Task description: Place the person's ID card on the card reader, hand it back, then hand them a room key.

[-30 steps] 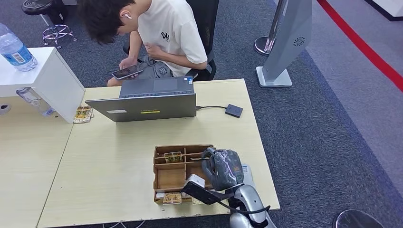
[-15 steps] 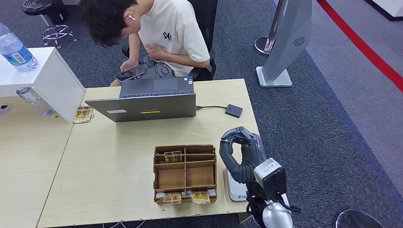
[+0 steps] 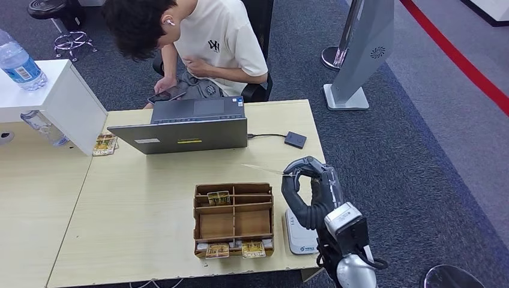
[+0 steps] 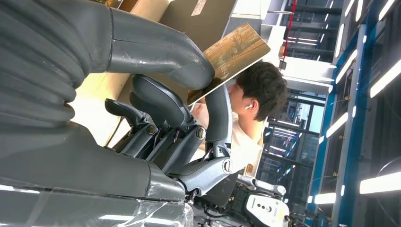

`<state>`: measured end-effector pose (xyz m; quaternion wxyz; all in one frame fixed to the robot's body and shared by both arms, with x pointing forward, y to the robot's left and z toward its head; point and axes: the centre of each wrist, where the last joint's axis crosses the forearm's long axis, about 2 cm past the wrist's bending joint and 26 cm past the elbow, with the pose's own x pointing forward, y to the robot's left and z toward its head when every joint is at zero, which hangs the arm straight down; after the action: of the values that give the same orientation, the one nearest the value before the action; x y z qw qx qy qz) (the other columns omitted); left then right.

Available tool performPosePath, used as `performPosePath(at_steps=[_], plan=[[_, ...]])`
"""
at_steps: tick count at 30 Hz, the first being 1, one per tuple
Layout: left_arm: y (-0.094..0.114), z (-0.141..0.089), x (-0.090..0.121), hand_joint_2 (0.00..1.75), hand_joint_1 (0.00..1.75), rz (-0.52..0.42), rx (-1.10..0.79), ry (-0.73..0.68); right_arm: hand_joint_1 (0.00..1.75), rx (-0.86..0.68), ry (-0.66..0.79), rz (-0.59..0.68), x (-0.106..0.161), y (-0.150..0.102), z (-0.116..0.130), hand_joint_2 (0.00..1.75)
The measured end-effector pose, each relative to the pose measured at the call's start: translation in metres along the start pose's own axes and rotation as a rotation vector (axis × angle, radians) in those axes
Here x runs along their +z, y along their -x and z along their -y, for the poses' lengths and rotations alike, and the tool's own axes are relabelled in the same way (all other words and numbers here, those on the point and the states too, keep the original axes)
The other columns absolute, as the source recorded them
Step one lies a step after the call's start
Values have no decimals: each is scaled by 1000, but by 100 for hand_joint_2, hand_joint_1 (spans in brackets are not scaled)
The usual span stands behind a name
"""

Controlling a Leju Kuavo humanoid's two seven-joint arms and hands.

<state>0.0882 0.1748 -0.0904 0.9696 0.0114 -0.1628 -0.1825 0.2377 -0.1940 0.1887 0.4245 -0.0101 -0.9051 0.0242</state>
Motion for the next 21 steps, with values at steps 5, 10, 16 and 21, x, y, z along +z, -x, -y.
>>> performPosePath(at_steps=[5,10,16,21], plan=[[0,0,0,0,0,0,0,0,175,0,0,1,0,0,0,175],[-1,0,0,0,0,-3,-9,2,175,91,-6,15,-4,1,0,175],[-5,-1,-1,0,0,-19,-51,24,175,420,-28,100,-36,7,-11,175],[-17,-3,-1,0,0,-24,-101,48,175,673,-43,194,-89,11,-30,175]])
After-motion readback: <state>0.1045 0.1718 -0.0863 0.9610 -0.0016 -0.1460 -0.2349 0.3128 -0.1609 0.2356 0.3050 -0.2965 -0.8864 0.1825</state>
